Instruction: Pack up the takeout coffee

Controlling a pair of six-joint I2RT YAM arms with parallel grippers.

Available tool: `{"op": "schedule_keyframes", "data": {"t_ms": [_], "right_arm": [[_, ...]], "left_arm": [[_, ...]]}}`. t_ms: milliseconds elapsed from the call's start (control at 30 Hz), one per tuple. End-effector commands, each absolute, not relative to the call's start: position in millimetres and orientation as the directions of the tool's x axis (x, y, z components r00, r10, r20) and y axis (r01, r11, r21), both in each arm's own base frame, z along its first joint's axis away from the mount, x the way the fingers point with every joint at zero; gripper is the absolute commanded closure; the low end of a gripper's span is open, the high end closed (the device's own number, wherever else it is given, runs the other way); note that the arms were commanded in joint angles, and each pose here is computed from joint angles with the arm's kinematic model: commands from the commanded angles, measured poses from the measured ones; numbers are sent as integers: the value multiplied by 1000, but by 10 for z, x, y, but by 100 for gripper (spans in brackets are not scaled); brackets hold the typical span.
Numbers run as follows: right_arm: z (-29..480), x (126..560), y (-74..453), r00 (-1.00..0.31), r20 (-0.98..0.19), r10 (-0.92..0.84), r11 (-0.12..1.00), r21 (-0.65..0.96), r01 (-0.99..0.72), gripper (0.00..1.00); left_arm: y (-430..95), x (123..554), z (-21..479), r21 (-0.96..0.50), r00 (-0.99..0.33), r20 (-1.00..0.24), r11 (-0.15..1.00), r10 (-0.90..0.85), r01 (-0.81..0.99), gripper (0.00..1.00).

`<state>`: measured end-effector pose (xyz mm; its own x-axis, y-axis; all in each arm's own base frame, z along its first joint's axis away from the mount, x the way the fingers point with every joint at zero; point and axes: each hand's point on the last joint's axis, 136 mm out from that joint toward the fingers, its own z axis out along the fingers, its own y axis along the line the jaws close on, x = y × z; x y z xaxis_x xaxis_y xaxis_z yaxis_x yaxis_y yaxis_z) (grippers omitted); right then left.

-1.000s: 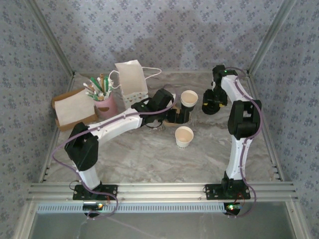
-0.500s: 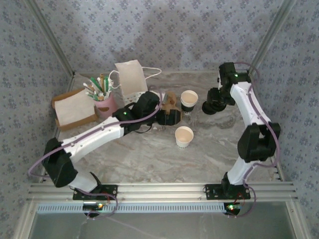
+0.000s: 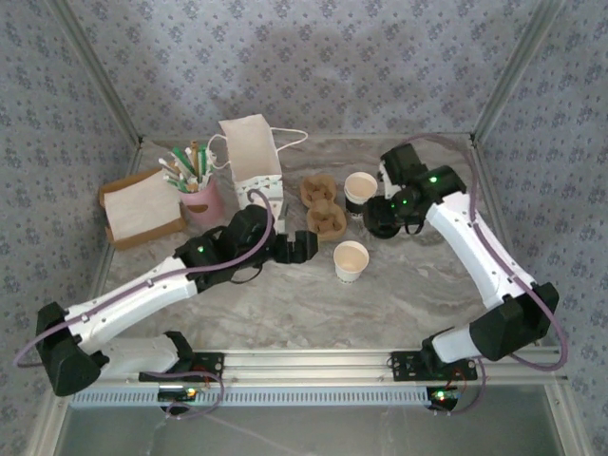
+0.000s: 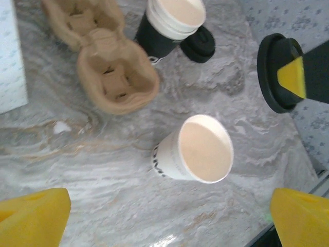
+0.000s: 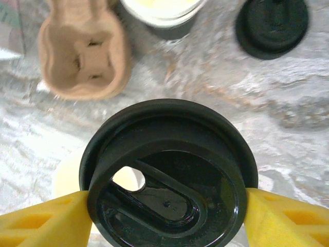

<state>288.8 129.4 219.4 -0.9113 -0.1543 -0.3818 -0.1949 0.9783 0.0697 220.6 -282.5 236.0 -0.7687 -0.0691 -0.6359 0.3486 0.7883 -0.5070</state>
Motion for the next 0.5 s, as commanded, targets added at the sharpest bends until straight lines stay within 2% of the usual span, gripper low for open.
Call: {"op": "schedule_keyframes", "data": {"t_ms": [0, 467], "right_arm": [[2048, 2671, 1439, -932, -317, -178, 974, 76, -212, 25], [1731, 2473, 1832, -930, -228, -287, 953, 34, -302, 25]], "left_arm": [[-2602, 2141, 2266, -497, -775, -622, 819, -107, 286, 0], [-2292, 2042, 1849, -517, -821, -549, 835, -153, 190, 1]]}}
